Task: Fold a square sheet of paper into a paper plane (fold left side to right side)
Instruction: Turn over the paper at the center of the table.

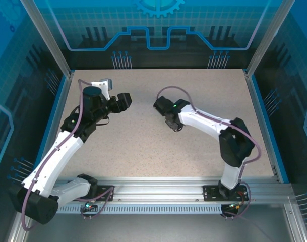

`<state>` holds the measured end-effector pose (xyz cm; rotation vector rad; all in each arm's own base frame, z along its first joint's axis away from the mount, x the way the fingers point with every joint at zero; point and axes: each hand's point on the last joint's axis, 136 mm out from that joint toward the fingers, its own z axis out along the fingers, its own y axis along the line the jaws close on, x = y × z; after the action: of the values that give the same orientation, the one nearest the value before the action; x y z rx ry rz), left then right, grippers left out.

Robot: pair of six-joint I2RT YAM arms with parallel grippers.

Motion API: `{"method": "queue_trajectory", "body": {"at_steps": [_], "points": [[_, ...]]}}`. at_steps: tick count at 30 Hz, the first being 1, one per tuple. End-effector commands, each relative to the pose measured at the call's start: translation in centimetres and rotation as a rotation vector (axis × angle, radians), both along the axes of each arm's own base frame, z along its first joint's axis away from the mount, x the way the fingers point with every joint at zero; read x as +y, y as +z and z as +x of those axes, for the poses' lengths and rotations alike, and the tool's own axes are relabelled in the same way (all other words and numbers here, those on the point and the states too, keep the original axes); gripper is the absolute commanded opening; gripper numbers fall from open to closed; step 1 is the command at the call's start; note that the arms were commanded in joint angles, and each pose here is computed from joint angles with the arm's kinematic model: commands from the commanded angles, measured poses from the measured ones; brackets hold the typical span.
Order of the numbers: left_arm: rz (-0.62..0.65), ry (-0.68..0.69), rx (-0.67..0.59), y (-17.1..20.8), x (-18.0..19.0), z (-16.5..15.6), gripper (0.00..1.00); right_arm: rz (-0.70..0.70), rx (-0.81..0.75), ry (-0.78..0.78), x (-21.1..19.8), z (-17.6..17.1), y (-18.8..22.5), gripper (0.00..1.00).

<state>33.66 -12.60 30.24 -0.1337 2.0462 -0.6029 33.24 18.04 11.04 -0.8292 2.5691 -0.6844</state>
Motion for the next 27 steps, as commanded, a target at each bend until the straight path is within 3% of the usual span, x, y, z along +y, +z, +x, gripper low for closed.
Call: {"method": "queue_trajectory", "body": {"at_steps": [1,7,10,17,22,27], "points": [[0.029,0.055,0.0,-0.3,1.3,-0.2,0.81,-0.274,-0.06,0.041,-1.5,0.1,1.1,0.08],[0.032,0.071,0.021,-1.1,1.5,-0.2,0.82,-0.375,0.035,0.151,0.5,-1.6,-2.7,0.14],[0.025,0.08,0.04,-1.4,1.6,-0.1,0.82,-0.289,0.123,0.201,2.2,-3.2,-4.5,0.29],[-0.062,0.073,0.188,-5.0,0.5,0.5,0.85,0.055,0.273,0.18,4.5,-6.8,-4.6,0.64],[-0.162,-0.015,0.309,-8.5,-2.2,1.4,0.85,0.355,0.3,0.107,4.9,-8.0,-2.8,0.72],[-0.304,-0.141,0.437,-12.4,-6.1,2.6,0.81,0.698,0.221,-0.048,3.3,-6.3,0.0,0.75]]}}
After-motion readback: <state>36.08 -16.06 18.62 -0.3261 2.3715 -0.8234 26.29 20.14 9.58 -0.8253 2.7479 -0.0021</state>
